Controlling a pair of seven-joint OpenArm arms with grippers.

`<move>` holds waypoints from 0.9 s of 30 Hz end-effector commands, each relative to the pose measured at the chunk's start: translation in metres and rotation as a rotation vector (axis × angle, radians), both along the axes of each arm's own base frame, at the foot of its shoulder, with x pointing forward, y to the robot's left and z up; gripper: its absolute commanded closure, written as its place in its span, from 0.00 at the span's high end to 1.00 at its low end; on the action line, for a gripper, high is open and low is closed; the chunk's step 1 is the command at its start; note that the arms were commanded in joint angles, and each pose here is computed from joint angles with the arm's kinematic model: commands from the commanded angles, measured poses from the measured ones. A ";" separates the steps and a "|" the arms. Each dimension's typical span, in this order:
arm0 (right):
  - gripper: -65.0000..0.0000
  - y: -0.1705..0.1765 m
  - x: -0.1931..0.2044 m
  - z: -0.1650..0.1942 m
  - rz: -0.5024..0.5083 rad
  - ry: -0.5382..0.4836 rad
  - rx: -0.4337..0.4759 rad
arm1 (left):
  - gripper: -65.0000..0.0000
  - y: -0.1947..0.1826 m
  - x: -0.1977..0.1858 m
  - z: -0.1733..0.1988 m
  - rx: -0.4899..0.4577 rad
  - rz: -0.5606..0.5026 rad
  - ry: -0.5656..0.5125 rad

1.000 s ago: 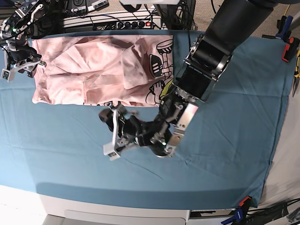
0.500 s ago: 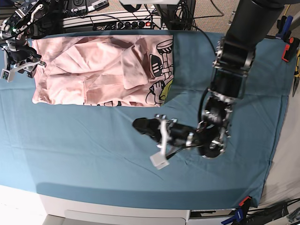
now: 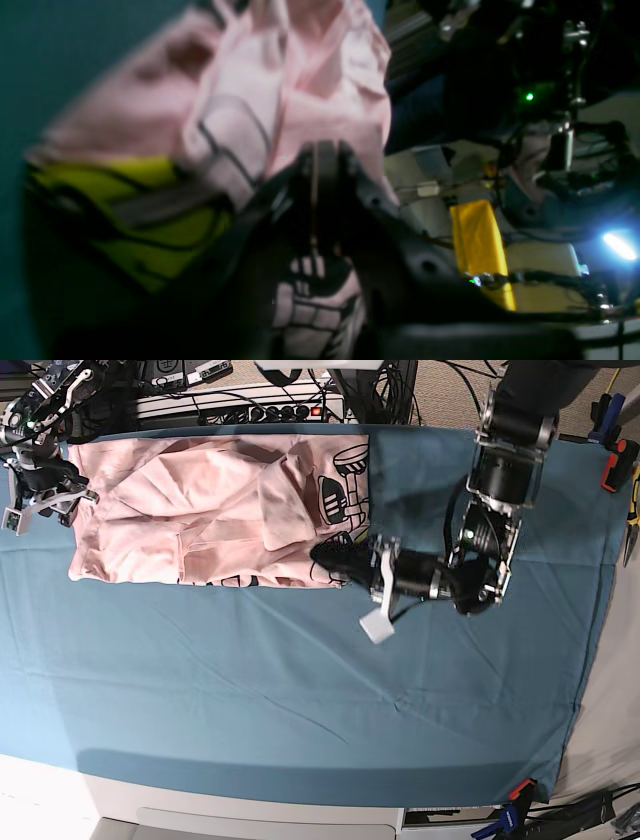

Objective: Fold the T-shirt properly
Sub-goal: 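Move the left gripper back onto the folded edge and press down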

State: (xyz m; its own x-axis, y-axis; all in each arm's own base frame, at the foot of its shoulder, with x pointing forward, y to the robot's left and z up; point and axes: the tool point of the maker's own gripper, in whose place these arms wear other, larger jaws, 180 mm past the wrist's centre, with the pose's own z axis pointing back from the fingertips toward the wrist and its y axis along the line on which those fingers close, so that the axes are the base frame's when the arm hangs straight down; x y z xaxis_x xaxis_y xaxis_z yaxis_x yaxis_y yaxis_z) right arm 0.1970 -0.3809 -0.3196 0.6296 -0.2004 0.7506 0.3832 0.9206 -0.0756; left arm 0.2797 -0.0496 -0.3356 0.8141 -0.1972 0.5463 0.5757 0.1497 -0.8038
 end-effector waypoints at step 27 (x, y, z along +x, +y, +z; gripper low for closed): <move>0.40 -0.005 0.007 0.014 0.006 -0.044 -0.031 | 0.00 0.023 0.059 0.010 0.378 0.208 -0.271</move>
State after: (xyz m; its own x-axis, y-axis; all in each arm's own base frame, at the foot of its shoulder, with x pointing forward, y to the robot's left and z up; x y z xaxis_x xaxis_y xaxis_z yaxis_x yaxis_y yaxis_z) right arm 0.1970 -0.3809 -0.3196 0.6296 -0.2004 0.7506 0.3832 0.9206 -0.0756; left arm 0.3288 -0.0256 -0.3421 0.7237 -0.2925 0.6250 0.6633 0.5447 -0.5132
